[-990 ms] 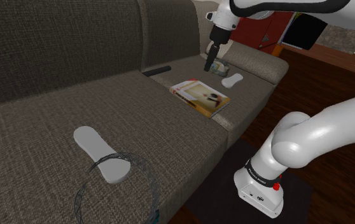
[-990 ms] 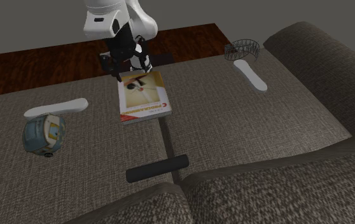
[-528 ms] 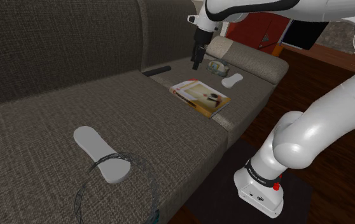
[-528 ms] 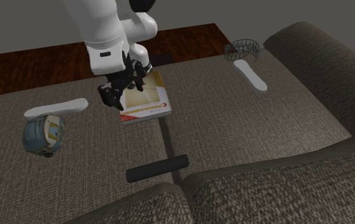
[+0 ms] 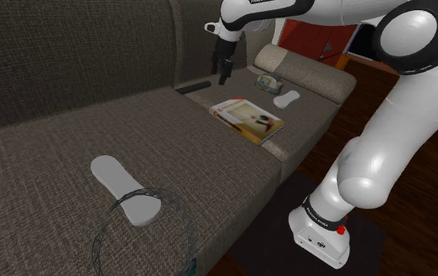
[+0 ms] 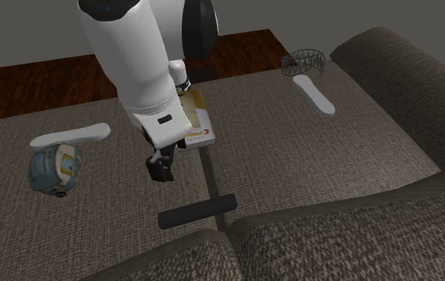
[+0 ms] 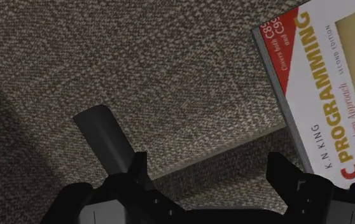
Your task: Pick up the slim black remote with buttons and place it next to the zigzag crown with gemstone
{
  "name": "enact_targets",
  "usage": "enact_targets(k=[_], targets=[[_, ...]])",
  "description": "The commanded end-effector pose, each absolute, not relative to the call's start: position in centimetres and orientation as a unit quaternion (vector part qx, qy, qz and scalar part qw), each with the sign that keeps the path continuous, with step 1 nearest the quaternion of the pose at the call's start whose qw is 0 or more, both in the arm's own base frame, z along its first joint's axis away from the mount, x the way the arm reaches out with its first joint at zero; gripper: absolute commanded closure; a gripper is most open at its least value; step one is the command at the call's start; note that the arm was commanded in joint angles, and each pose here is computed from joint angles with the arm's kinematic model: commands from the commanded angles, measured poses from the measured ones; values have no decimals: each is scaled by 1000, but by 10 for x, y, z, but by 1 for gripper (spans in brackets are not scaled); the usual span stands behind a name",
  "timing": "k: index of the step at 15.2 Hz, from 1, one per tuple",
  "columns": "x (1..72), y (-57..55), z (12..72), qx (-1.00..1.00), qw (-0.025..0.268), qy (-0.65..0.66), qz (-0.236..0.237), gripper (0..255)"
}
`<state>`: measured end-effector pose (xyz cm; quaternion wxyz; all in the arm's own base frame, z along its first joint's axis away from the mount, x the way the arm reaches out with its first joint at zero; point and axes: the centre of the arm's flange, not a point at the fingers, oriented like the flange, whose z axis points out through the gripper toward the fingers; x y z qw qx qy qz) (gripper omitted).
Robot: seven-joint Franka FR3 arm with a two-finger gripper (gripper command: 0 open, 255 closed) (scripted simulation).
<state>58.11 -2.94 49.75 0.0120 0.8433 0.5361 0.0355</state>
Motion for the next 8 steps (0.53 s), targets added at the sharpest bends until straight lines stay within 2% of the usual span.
enact_targets(k=[1, 8], targets=[[606, -22, 491, 817, 16, 576, 35, 0], [675, 20, 465, 724, 29, 688, 35, 0]])
